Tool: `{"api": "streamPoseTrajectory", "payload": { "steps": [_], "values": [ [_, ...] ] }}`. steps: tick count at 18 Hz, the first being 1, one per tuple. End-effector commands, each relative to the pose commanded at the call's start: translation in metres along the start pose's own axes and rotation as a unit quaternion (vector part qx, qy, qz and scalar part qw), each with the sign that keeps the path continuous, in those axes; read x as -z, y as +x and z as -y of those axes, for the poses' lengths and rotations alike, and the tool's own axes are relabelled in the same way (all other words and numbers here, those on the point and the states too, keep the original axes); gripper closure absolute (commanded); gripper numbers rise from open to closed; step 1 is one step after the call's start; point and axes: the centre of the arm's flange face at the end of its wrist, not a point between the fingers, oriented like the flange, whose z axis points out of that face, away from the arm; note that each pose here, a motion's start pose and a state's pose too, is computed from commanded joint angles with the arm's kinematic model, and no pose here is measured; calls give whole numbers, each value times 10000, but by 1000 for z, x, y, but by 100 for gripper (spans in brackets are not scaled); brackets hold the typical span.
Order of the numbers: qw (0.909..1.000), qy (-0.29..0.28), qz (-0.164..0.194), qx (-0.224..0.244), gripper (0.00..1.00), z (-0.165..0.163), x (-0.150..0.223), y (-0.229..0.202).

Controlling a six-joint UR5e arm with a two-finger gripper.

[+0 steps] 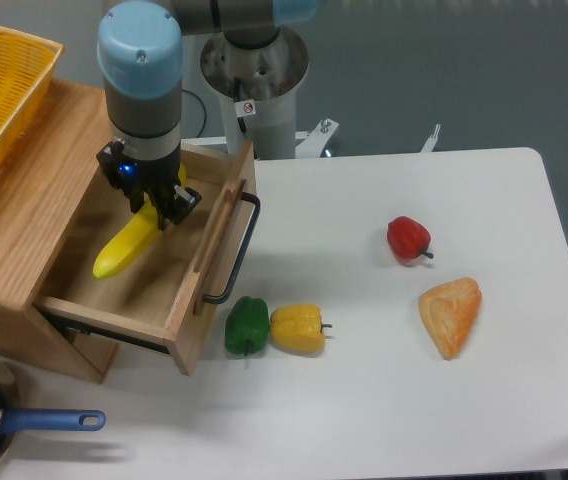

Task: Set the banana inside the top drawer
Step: 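Lower the banana down into the open wooden drawer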

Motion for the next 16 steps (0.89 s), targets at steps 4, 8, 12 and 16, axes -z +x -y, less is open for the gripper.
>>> {"api": "streamPoseTrajectory", "payload": {
  "steps": [4,8,12,16],
  "values": [
    [10000,-30,-23,7,66,1,-4,-2],
    [10000,-48,-27,-6,64,2,-6,-2],
    [10000,-29,-12,-2,63,2,-4,-3],
    [10000,-36,-18,-16,63,2,-5,-2]
  ]
}}
